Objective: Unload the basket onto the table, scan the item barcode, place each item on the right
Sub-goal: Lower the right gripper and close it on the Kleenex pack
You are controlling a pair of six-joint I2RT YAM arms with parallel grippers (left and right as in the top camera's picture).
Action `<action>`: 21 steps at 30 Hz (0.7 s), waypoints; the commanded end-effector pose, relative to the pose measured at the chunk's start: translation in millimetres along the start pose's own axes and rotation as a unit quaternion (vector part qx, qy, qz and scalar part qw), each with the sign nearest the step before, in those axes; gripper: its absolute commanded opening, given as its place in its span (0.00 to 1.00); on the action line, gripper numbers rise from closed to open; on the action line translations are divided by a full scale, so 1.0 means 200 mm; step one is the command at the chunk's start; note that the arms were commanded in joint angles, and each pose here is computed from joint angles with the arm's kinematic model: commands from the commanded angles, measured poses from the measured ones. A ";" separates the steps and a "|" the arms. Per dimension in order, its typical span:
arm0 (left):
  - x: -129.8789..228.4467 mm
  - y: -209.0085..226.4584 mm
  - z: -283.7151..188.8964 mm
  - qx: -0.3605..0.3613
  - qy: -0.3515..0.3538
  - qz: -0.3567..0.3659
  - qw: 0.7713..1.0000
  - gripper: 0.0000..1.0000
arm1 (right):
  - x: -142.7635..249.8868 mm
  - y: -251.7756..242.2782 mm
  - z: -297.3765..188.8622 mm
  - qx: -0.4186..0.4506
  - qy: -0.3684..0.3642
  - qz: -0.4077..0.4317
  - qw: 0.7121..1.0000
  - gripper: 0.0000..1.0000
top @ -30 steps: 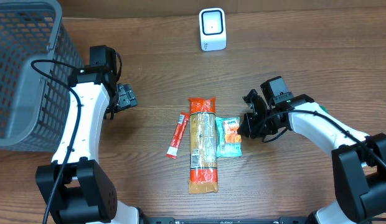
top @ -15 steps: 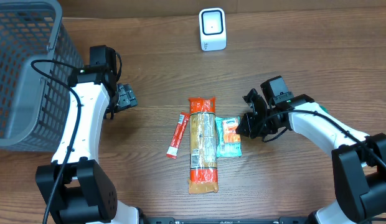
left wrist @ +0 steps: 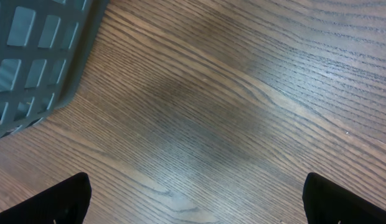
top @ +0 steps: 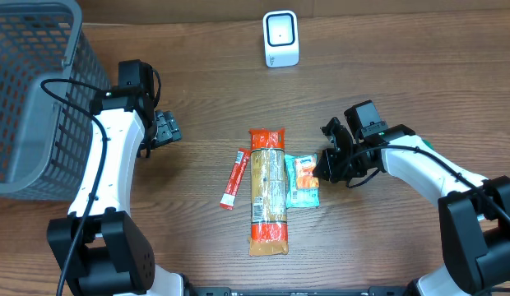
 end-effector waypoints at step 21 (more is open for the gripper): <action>-0.02 0.01 -0.06 0.001 -0.019 0.008 1.000 1.00 | 0.02 0.02 0.01 -0.025 0.010 0.000 1.000 0.25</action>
Point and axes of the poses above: each gripper's point midway between its finger pads, its own z axis out along the fingers, its own y axis along the line the jaws close on, x = y × z, the point moved 7 cm from there along -z, back along the fingers, and after that the axes turned 7 degrees about z, right-handed, at the moved point
